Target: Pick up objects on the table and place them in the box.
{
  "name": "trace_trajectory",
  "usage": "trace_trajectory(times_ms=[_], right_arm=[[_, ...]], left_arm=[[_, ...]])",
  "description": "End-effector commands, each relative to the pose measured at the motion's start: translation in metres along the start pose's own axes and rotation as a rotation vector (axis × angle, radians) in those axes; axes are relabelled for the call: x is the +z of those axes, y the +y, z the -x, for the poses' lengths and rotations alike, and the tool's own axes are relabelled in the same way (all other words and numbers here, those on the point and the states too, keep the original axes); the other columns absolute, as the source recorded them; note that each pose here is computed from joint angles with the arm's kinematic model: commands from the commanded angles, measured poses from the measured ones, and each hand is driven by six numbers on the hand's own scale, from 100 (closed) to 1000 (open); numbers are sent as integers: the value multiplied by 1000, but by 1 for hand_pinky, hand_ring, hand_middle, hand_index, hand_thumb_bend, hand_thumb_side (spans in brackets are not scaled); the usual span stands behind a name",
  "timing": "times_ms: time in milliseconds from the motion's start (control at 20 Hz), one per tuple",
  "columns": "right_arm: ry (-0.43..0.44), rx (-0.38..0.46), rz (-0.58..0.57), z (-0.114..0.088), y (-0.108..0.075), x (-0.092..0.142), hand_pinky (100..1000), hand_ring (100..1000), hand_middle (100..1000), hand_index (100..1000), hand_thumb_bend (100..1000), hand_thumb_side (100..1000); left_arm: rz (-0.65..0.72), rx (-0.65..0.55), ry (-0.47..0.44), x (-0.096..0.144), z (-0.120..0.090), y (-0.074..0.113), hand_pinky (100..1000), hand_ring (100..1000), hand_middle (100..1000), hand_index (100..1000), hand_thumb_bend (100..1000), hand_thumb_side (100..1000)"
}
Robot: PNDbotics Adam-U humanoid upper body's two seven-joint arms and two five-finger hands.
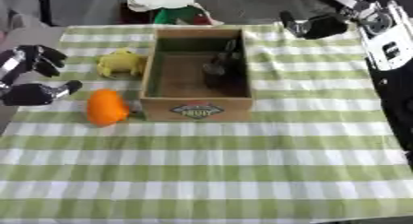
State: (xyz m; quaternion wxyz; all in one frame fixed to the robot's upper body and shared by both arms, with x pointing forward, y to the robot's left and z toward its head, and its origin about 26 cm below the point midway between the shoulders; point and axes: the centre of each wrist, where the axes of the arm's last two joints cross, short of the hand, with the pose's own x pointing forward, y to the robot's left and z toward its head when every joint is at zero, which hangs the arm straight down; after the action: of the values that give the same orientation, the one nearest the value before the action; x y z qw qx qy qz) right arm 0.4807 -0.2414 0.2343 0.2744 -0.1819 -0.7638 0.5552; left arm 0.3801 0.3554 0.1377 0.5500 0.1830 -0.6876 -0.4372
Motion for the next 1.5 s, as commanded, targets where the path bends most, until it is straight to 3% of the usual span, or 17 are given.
trace_trajectory(times_ms=[50,400,1050,1100,1200,1250,1300,1500], right_arm=[[-15,36,36,-6,-18,-4,918,1000,815,917,100,231],[-12,32,36,-7,-17,-4,918,1000,813,916,100,230],[-13,26,26,-8,-13,-6,919,1000,812,915,100,231],[-13,25,24,-8,-12,-6,919,1000,812,915,100,231],[-13,24,23,-8,-11,-7,919,1000,812,915,100,231],[-12,24,22,-8,-11,-7,919,1000,812,915,100,231],[-11,24,23,-7,-11,-6,919,1000,812,915,100,230],[-7,23,25,-7,-11,-6,918,1000,812,915,100,230]], left_arm=[[74,-55,-21,-3,-6,8,652,595,585,733,541,280],[195,-61,2,-6,-5,2,643,587,582,734,565,283],[237,-113,77,-15,8,-16,613,523,514,700,501,163],[227,-122,82,-16,8,-16,592,490,476,657,420,100],[194,-143,96,-17,7,-14,552,442,416,589,277,100],[175,-154,103,-18,7,-12,548,436,409,581,260,100],[148,-169,110,-18,5,-7,508,372,327,494,100,100],[20,-242,124,-16,-6,16,445,285,199,363,100,100]])
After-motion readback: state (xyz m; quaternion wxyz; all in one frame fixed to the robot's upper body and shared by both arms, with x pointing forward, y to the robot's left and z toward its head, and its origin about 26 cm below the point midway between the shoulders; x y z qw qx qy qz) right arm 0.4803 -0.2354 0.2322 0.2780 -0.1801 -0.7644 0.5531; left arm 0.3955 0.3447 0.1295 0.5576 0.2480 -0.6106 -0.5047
